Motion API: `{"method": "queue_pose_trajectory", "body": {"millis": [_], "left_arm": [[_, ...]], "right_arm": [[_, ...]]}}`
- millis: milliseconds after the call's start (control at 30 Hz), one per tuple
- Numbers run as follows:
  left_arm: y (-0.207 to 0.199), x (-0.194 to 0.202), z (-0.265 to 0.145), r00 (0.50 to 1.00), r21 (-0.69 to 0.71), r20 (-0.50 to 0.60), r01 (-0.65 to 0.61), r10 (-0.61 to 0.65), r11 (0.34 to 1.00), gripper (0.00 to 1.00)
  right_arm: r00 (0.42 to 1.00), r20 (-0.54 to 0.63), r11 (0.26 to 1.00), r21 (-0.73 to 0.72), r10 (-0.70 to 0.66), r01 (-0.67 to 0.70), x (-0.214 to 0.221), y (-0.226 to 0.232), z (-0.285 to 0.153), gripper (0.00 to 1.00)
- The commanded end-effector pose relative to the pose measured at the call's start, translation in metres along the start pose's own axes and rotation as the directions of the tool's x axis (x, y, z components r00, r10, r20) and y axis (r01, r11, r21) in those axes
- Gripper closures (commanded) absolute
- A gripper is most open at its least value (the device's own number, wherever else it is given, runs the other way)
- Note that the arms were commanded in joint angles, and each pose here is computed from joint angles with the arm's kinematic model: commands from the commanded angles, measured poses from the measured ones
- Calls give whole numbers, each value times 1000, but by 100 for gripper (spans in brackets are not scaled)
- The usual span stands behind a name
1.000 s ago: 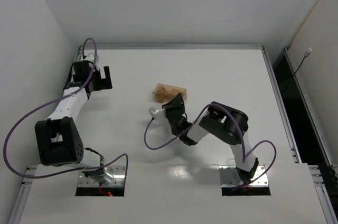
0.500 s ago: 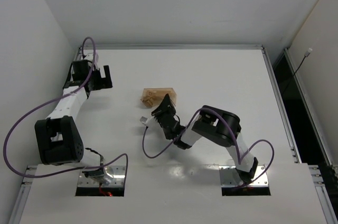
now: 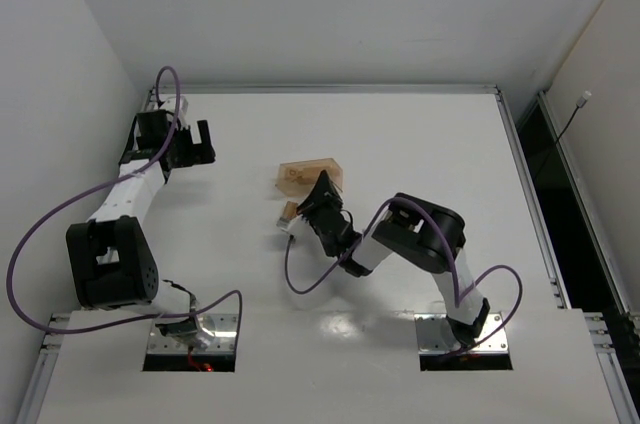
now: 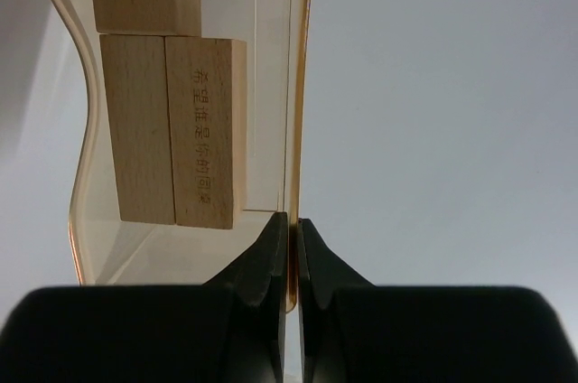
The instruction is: Build the wood block tower
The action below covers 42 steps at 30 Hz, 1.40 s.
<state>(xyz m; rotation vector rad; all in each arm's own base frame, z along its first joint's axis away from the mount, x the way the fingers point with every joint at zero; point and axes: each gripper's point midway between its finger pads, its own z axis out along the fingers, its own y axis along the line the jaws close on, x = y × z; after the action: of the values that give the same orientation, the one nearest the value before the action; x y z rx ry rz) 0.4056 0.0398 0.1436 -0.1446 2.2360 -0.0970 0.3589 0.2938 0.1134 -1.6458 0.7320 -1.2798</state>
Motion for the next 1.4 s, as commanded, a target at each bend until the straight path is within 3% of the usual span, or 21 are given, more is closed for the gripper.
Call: {"method": "queue_pose_trajectory", "body": {"millis": [0, 367, 467, 533, 700, 767, 1033, 1100, 1267, 1367], "left_arm": [[-5, -22, -6, 998, 35, 54, 8, -10, 999, 0], [-12, -18, -2, 999, 74, 30, 30, -33, 997, 0], [-12, -18, -2, 999, 74, 30, 30, -33, 997, 0], [-12, -18, -2, 999, 74, 30, 30, -33, 997, 0], [-15, -23, -8, 998, 88, 49, 25, -30, 996, 0], [-15, -23, -8, 998, 88, 49, 25, -30, 996, 0], [-16, -27, -16, 997, 89, 70, 20, -26, 996, 0], [-16, -25, -17, 997, 89, 70, 20, -26, 996, 0], [-16, -25, -17, 997, 89, 70, 20, -26, 996, 0], [-17, -30, -19, 996, 89, 80, 17, -25, 996, 0]], "right_arm": [[943, -132, 882, 414, 306, -228, 72, -97, -24, 100], [980, -137, 884, 463, 146, -67, 72, -124, -24, 100], [978, -153, 883, 466, 141, -55, 73, -128, -23, 100], [957, -201, 868, 490, 207, -84, 89, -142, -20, 100], [974, -180, 876, 481, 139, -36, 79, -136, -20, 100], [960, -215, 875, 480, 180, -57, 85, -140, -16, 100], [980, -158, 870, 493, 121, -28, 73, -141, -24, 100], [955, -226, 867, 495, 193, -59, 91, -149, -19, 100], [964, -214, 873, 487, 157, -33, 94, -142, -21, 100], [944, -235, 845, 529, 231, -75, 106, -161, -21, 100]]}}
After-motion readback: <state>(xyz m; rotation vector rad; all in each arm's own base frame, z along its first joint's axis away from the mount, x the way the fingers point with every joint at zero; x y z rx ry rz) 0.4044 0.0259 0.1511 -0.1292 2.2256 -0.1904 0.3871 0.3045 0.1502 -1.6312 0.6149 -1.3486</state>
